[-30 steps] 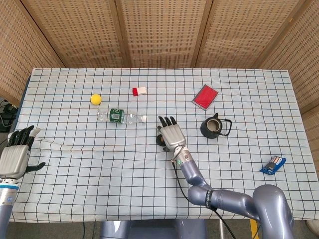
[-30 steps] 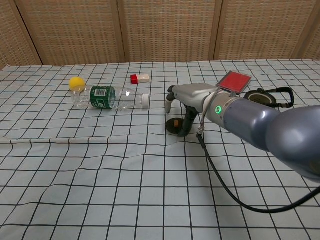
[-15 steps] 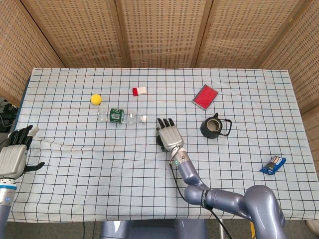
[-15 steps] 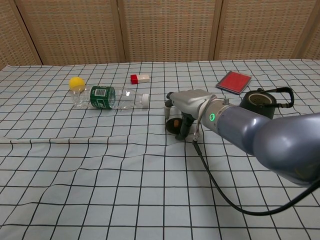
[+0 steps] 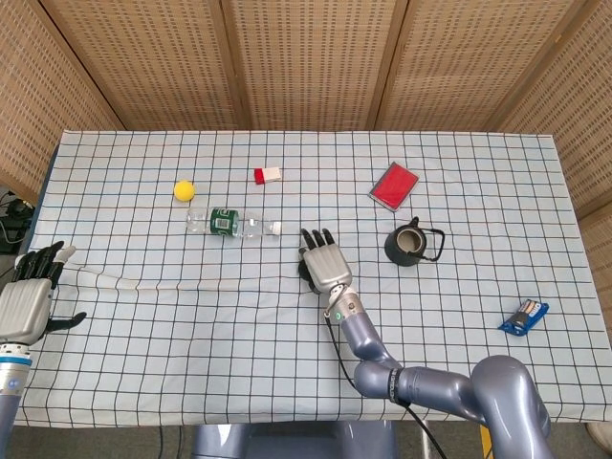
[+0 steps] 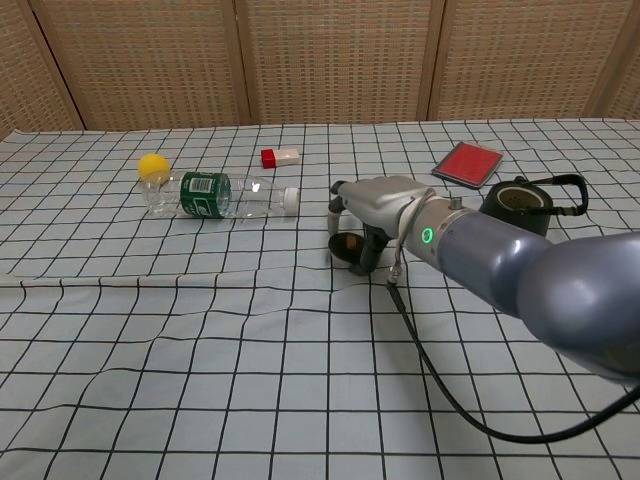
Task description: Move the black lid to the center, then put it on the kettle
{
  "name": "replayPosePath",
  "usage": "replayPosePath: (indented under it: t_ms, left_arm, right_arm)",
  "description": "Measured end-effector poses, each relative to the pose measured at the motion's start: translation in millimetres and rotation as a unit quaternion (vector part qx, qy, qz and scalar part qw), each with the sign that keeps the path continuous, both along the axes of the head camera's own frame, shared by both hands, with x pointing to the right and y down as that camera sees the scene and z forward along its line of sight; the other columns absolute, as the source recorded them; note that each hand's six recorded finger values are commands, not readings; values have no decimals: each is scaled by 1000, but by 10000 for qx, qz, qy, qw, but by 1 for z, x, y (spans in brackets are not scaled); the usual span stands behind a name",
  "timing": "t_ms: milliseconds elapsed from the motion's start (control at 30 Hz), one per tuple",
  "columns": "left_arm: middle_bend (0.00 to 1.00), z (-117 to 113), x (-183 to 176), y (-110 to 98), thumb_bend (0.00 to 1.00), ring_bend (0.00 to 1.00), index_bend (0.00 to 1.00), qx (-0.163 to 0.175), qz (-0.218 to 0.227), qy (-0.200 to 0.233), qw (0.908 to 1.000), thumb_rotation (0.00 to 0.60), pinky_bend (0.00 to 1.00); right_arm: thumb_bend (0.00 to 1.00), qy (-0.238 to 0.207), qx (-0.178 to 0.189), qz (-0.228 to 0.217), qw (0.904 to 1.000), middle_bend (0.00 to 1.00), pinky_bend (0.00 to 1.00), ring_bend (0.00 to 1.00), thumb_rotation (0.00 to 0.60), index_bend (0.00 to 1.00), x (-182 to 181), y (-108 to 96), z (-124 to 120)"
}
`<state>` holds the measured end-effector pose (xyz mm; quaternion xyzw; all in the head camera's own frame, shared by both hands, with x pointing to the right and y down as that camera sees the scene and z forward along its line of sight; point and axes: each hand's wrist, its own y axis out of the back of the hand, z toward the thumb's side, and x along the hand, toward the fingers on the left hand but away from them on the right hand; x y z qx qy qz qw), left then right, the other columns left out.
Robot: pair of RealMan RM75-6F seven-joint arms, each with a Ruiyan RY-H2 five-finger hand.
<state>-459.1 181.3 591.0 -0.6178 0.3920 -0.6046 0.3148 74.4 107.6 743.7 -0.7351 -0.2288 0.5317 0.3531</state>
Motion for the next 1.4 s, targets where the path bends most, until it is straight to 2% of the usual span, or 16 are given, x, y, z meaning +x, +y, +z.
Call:
replayPosePath:
  t_ms: [300,533,633,733,967,1400]
  left_arm:
    - [0,-1,3,2,68,0,0,37,62,-46,10000,600,0]
    - [0,-1,8,5,68,0,0,36,148,-89,9998,600,0]
    - [0,0,10,7,68,0,0,-19,161,-58,9999,600,0]
    - [0,-1,12,7,68,0,0,9,195,-79,9998,600,0]
    - [0,-2,14,8,68,0,0,23,208,-43,9998,600,0]
    - [0,0,16,8,68,0,0,-22,221,-19,9998,600,0]
  right_arm:
    - [483,-15,574,146,9982,52,0,0,600,388,29,-18,-38]
    - [482,207,926,492,9943,40,0,0,600,388,77,-38,-62]
    - [482,362,943,713,9923,39,0,0,600,388,106,-44,-66]
    - [482,516,854,1015,9898,35,0,0,600,388,137,-47,-63]
    - [482,743,699,1360,9854,30,0,0,600,388,175,-50,-50]
    - [482,885,651,1471,9830,22,0,0,600,388,193,-48,-36]
